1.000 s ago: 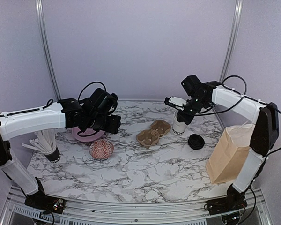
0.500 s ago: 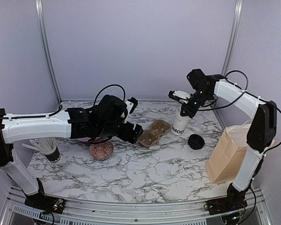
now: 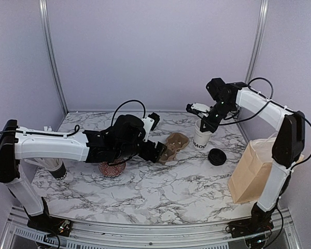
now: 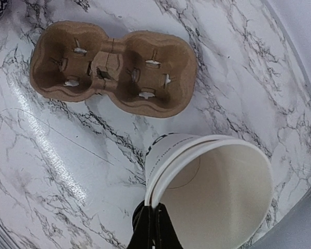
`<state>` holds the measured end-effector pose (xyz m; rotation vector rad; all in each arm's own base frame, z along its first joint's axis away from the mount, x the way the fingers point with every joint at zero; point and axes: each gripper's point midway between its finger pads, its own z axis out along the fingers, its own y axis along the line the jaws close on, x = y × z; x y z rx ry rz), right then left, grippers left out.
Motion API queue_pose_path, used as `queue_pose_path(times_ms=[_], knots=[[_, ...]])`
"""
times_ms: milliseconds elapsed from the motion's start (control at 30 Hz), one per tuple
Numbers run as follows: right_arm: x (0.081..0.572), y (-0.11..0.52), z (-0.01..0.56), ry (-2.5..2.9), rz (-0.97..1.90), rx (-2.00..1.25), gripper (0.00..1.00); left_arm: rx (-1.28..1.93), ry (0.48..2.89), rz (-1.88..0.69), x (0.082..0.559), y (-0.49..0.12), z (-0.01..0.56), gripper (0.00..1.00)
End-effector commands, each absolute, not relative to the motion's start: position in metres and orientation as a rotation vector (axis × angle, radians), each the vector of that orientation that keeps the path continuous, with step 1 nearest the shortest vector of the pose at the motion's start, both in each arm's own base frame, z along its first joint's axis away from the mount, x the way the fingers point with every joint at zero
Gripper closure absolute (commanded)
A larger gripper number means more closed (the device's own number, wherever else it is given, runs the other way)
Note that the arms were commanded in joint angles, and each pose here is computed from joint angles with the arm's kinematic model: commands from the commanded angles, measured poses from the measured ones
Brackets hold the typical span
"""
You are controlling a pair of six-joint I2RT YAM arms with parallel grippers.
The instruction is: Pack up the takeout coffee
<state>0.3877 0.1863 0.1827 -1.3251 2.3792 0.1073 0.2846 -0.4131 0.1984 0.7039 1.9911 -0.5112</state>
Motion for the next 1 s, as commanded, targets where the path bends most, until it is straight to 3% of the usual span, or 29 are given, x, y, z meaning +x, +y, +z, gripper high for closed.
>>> queue_pose_path(times_ms=[0,33,100,133,200,267,300,333,367,467,967], knots=[[0.397,0.187,0.189,2.379,-0.003,-1.262,1.0,0.695,1.97,-0.584,0.283,-0.424,0.207,0.06],[0.405,0.174,0.185,2.355,-0.214,-1.275,1.0,0.694,1.976,-0.587,0.282,-0.423,0.205,0.06],[0.372,0.21,0.2,2.28,0.31,-1.427,1.0,0.688,1.971,-0.601,0.28,-0.424,0.204,0.07],[0.39,0.206,0.208,2.317,0.292,-1.256,1.0,0.693,1.969,-0.606,0.278,-0.425,0.202,0.07],[0.407,0.18,0.19,2.326,-0.212,-1.296,1.0,0.706,1.959,-0.621,0.274,-0.429,0.2,0.07],[0.372,0.215,0.199,2.258,0.225,-1.454,1.0,0.732,1.942,-0.635,0.269,-0.434,0.197,0.07],[0.383,0.218,0.212,2.267,0.283,-1.301,1.0,0.745,1.931,-0.637,0.267,-0.437,0.197,0.06],[0.393,0.21,0.208,2.289,0.134,-1.258,1.0,0.762,1.915,-0.633,0.265,-0.44,0.196,0.06],[0.384,0.213,0.203,2.278,0.083,-1.359,1.0,0.784,1.896,-0.628,0.264,-0.444,0.196,0.05],[0.35,0.246,0.246,2.154,0.65,-1.365,1.0,0.82,1.812,-0.619,0.267,-0.461,0.197,0.02],[0.339,0.228,0.268,2.141,0.494,-1.362,1.0,0.678,1.644,-0.578,0.347,-0.529,0.187,0.01]])
